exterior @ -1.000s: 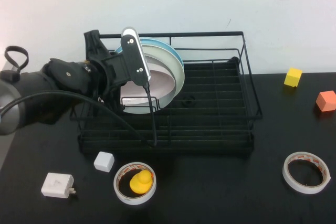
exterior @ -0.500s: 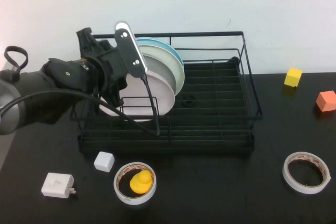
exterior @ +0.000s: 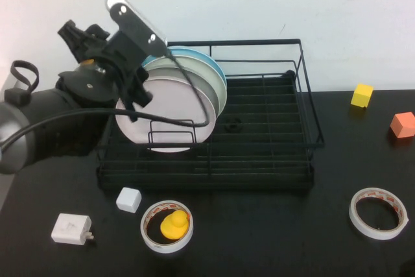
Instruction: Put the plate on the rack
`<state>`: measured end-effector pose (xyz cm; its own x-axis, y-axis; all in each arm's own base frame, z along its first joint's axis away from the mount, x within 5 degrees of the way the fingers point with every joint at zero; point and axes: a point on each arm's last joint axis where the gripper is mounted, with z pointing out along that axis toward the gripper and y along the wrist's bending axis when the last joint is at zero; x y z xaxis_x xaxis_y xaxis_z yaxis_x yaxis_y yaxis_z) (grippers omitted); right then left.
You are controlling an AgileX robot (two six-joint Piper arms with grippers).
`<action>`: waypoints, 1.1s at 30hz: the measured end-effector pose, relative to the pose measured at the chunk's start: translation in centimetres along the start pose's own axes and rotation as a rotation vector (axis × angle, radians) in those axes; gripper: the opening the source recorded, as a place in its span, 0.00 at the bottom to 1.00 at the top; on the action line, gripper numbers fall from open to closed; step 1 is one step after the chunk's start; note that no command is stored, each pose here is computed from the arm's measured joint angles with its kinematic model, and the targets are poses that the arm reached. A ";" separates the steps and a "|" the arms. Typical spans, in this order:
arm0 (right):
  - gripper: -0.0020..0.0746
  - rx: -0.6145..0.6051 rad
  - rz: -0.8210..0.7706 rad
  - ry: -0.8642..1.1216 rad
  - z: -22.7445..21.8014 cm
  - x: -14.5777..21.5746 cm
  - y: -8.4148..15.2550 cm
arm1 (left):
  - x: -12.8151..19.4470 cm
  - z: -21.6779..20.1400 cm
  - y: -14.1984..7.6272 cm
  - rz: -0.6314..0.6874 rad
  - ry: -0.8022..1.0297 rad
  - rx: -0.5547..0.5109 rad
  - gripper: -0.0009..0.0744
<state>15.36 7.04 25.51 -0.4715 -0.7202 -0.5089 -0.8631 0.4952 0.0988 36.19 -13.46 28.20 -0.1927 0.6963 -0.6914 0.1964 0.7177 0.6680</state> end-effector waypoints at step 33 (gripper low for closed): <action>0.03 0.361 -0.187 -0.143 -3.8 2.1 2.6 | -2.8 -28.5 12.4 -0.705 -0.706 0.201 0.01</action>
<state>11.38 4.94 27.98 -0.2615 -0.7515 -0.6057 -0.8006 0.5194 -0.2988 11.74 -6.30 46.29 0.2719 -0.0950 -0.9576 0.4280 0.9032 0.0319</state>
